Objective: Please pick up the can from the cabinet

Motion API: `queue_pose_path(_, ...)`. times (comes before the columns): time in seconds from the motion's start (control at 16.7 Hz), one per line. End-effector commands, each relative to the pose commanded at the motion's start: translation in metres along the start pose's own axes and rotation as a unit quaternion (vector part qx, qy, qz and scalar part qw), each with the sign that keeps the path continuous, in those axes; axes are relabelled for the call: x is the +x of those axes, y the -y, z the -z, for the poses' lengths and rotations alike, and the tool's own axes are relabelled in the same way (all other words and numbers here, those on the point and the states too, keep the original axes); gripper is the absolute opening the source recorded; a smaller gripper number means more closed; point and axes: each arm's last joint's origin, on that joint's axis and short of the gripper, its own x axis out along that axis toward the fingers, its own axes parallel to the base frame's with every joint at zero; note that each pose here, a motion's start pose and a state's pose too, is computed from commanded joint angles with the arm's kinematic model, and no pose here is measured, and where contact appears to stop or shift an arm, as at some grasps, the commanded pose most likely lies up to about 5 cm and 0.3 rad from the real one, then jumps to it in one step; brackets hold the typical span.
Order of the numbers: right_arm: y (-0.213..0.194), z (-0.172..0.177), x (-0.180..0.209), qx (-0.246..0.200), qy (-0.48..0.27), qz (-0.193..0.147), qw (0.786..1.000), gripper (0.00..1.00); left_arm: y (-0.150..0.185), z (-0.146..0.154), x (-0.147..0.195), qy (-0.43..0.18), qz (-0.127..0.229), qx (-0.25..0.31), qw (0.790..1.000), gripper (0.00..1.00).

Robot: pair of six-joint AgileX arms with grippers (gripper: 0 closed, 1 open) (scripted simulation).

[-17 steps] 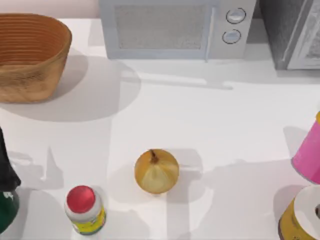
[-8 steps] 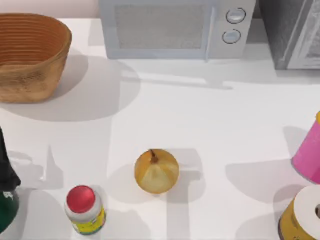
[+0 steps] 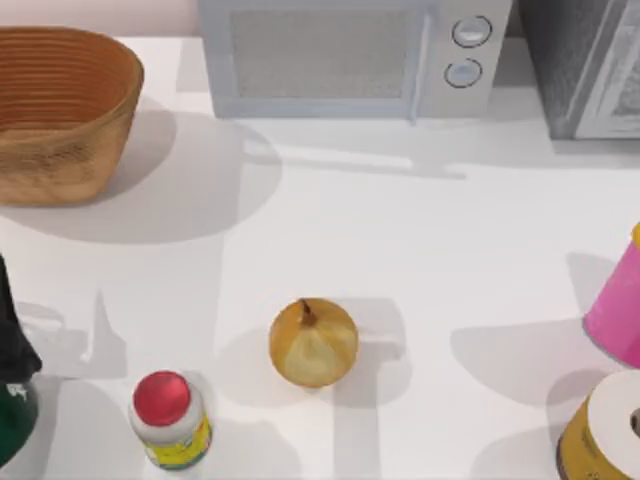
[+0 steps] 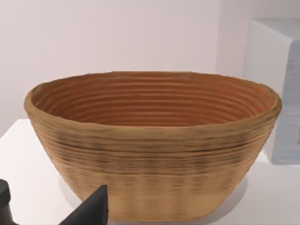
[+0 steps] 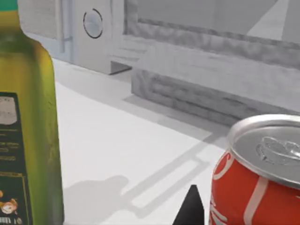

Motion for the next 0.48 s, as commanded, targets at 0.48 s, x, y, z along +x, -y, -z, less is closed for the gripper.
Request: queue_pose_path(0.48,0.022,0.004,0.008,-0.021,-0.005,0.036,0.999,0.0,0.0,0.0,0.0,0.0,0.0,0.0,1.0,1.0)
